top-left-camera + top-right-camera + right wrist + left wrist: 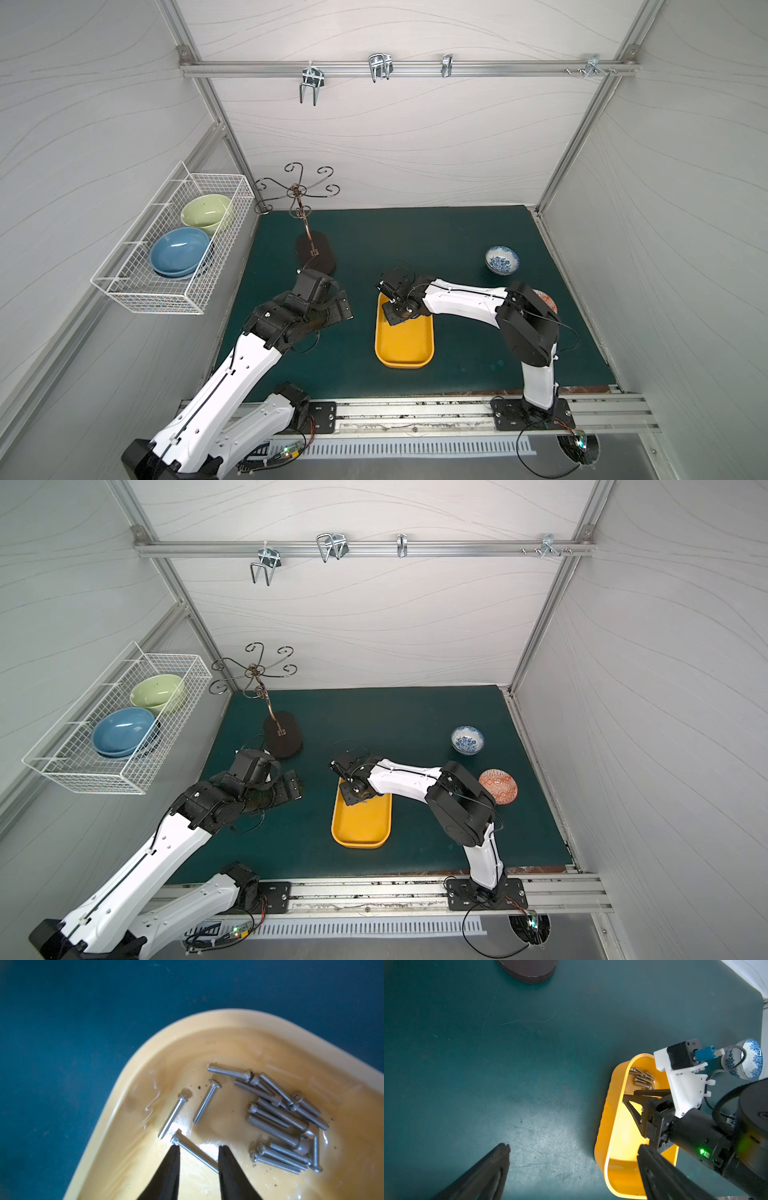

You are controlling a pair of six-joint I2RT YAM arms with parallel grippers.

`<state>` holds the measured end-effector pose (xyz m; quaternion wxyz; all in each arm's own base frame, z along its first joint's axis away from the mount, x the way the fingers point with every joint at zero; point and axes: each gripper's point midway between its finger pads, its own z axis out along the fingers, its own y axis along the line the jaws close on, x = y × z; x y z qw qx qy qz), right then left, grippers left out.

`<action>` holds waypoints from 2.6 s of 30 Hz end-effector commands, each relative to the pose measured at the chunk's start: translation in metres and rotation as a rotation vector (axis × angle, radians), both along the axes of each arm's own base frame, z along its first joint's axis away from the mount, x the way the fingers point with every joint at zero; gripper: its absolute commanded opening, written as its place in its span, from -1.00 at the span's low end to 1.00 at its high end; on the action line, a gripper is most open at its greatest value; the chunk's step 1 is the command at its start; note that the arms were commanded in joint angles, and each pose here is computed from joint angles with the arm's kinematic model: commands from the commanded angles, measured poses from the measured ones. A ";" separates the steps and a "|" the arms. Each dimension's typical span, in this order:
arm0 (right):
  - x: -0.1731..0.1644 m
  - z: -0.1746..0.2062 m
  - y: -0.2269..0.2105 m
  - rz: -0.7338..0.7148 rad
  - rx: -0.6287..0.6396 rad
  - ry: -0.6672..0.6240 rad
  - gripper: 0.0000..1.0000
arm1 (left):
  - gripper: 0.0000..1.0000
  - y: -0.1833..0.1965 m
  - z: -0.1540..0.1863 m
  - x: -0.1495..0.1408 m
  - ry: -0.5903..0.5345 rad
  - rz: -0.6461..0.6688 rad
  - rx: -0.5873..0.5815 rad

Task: Take out the screws from the storage box
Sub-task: Pick up the screw from the storage box, then place the screw at the center of the board.

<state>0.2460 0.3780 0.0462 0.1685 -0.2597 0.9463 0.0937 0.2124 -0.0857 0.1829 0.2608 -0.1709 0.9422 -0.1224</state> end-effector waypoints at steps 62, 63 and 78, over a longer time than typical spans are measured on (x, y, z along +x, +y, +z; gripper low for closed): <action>0.034 0.071 -0.094 -0.166 0.000 -0.169 -1.00 | 0.94 -0.045 -0.008 0.005 0.054 -0.174 -0.109; 0.034 0.069 -0.103 -0.181 -0.002 -0.165 -1.00 | 0.94 -0.048 -0.007 0.005 0.053 -0.185 -0.106; 0.040 0.011 -0.192 -0.384 -0.020 -0.071 -1.00 | 0.71 -0.117 -0.016 -0.002 0.108 -0.410 0.080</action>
